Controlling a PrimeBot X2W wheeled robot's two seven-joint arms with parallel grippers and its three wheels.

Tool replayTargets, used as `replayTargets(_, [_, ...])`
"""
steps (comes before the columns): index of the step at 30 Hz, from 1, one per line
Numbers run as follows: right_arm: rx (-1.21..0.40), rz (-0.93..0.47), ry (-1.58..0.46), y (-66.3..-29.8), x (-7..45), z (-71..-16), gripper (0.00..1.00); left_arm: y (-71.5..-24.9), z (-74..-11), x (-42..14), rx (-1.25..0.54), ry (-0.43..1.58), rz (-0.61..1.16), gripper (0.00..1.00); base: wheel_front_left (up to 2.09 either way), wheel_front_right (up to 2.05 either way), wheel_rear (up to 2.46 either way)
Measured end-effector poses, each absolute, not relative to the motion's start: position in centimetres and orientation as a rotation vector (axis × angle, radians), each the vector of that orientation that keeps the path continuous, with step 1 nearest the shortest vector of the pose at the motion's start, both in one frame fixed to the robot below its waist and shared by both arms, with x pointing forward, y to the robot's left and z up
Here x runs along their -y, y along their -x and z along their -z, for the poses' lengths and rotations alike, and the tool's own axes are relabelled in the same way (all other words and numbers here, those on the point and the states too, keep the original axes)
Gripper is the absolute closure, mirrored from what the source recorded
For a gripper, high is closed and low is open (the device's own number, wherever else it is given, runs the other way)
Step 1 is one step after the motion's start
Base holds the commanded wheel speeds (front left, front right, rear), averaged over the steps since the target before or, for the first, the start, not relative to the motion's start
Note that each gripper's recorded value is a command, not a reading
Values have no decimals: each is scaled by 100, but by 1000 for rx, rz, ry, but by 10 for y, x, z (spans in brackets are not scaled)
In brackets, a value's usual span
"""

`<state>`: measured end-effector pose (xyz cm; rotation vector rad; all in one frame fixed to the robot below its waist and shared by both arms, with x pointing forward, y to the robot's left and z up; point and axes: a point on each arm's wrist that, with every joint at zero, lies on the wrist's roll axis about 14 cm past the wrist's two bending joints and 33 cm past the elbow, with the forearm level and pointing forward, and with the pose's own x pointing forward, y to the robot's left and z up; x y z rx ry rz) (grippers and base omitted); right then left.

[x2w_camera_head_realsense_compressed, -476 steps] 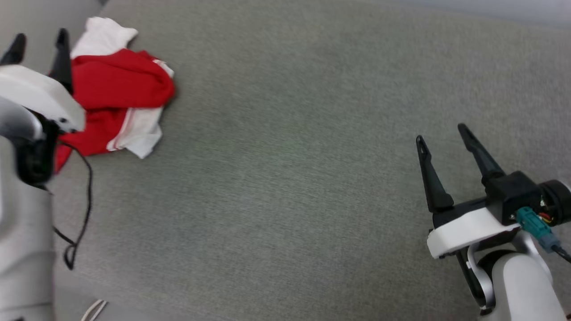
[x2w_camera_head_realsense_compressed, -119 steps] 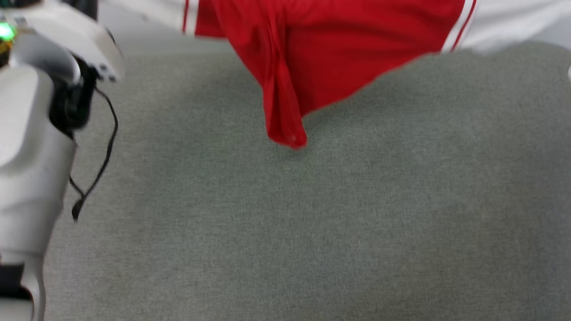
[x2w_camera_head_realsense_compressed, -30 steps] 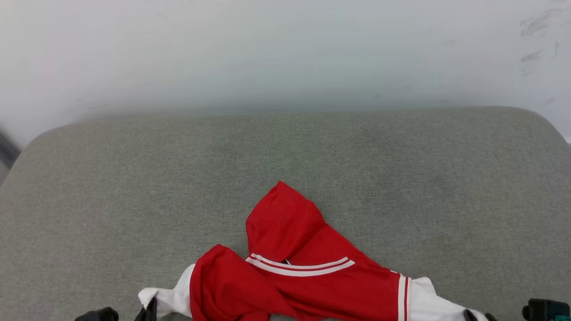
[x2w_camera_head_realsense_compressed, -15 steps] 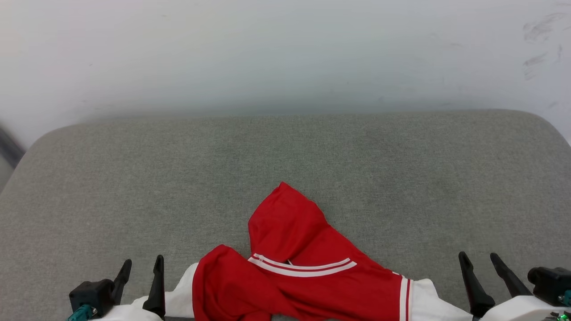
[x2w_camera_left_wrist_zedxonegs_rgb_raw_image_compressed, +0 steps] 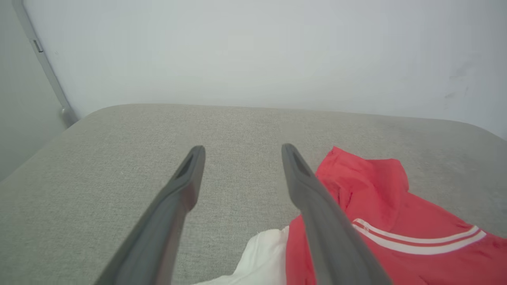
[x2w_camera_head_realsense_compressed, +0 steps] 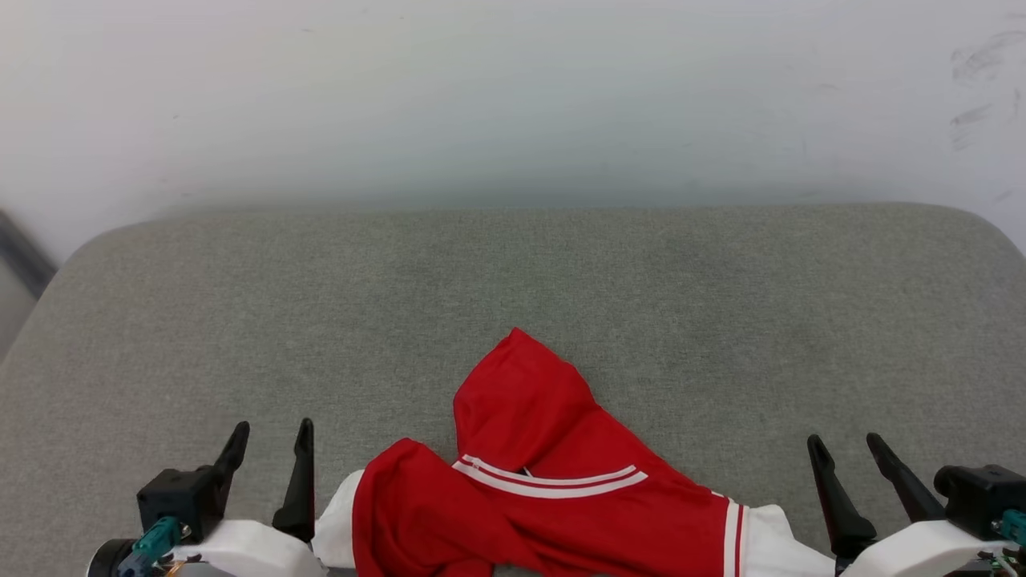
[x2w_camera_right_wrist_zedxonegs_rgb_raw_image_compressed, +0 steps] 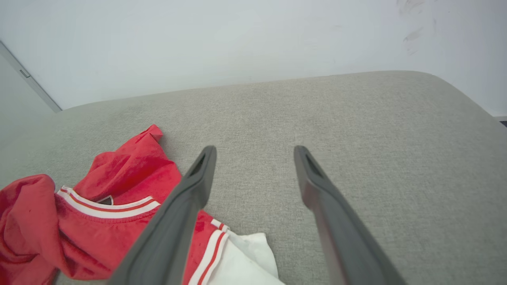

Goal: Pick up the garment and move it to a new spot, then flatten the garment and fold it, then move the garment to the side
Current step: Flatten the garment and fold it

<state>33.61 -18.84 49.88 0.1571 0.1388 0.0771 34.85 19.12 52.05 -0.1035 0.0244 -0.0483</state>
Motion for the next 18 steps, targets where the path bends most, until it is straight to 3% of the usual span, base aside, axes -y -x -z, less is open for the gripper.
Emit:
replayTargets(9, [-128,-98,-131,-340,183,-505,0,-356,-494,-150,-335,85,283,0,0,0,0])
replayTargets(10, [-119,-103,-125,-342,182,-508,0,-356,-480,-142,-443,72,335,0,0,0,0])
replayTargets(18, [-111,-110,-114,-351,178,-511,0,-361,-432,-145,-742,45,385,0,0,0,0])
